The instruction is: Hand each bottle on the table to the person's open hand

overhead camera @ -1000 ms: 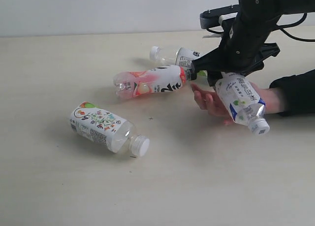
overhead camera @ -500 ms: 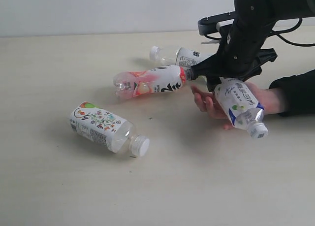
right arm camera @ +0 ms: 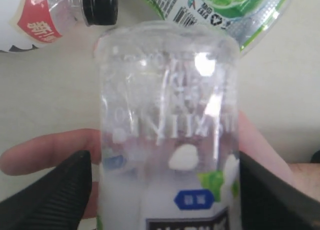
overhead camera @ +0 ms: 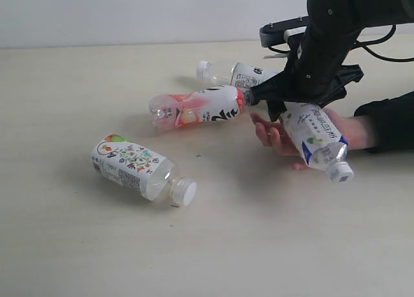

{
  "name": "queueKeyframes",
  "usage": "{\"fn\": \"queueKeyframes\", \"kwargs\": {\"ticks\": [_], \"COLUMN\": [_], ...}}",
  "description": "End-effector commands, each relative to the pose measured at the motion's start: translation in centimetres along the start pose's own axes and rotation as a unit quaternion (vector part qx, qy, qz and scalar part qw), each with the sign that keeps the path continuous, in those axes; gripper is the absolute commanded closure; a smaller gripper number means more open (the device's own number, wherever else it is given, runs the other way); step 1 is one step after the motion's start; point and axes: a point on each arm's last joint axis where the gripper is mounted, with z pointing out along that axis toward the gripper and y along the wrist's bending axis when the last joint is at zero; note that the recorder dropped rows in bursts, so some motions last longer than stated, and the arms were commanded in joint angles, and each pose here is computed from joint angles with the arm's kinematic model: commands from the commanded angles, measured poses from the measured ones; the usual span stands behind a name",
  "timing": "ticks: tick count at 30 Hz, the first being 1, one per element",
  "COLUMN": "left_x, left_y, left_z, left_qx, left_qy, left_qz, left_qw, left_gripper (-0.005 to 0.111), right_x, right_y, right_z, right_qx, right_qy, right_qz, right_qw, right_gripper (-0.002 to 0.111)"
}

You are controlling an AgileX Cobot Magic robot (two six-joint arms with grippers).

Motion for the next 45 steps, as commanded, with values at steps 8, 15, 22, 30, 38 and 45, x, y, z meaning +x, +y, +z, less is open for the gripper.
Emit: {"fn": "queueKeyframes", "kwargs": {"ticks": [8,15,22,30,38,45], "left_x": [-0.1,-0.1,-0.1,-0.1,-0.1,-0.1], "left_y": [0.0,0.0,0.0,0.0,0.0,0.0], "left_z": [-0.1,-0.1,-0.1,-0.1,-0.1,-0.1], "left_qx": [0.001,0.001,0.001,0.001,0.001,0.001], "left_qy": [-0.005,-0.005,-0.005,-0.005,-0.005,-0.005], "left_qz": [-0.003,-0.003,-0.003,-0.003,-0.003,-0.003], "left_qw": [1.0,1.0,1.0,1.0,1.0,1.0], "left_gripper": [0.106,0.106,0.106,0.106,0.106,0.106], "right_x": [-0.5,0.2,3.8,13.2,21.3,25.9], "right_y": [-0.2,-1.0,-2.4,-4.5,-5.9,-7.0], "right_z": [-1.8,-6.0,-11.7,-15.7,-18.3,-18.7], "right_qx": [0.002,0.008,0.009,0.002,-0.032,-0.025], "right_qy": [-0.036,-0.042,-0.081,-0.202,-0.38,-0.436], "right_qz": [-0.006,-0.035,-0.064,-0.093,-0.072,-0.063], "right_qw": [0.999,0.998,0.995,0.975,0.922,0.898], "right_gripper": [0.019,0.019,0.062,0.108,0.108,0.108]}}
